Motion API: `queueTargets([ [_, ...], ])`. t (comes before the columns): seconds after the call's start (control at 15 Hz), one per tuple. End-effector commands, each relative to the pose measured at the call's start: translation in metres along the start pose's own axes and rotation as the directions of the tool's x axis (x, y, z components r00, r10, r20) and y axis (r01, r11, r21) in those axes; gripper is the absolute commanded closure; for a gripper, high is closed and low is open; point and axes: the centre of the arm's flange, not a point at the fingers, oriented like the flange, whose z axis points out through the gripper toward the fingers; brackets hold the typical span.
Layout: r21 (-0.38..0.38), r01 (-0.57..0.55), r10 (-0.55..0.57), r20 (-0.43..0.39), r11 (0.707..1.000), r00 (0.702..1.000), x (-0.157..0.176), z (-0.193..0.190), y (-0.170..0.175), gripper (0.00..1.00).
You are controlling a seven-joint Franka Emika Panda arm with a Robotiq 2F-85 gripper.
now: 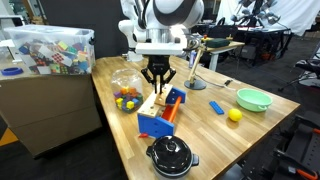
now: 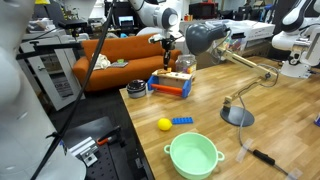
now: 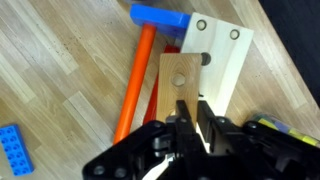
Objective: Put the wooden block on the tool box
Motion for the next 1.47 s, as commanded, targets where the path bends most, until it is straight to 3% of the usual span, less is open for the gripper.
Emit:
queueTargets([
  [0.0, -0.029, -0.007, 0.008, 0.045, 1.0, 0.999, 0.006, 0.002, -0.034, 0.96],
  [0.53, -0.066, -0.038, 0.044, 0.091, 0.997, 0.995, 0.021, 0.004, -0.049, 0.96],
  [1.4, -0.108, -0.243, 0.255, 0.119, 0.964, 0.96, 0.031, 0.012, -0.045, 0.96],
])
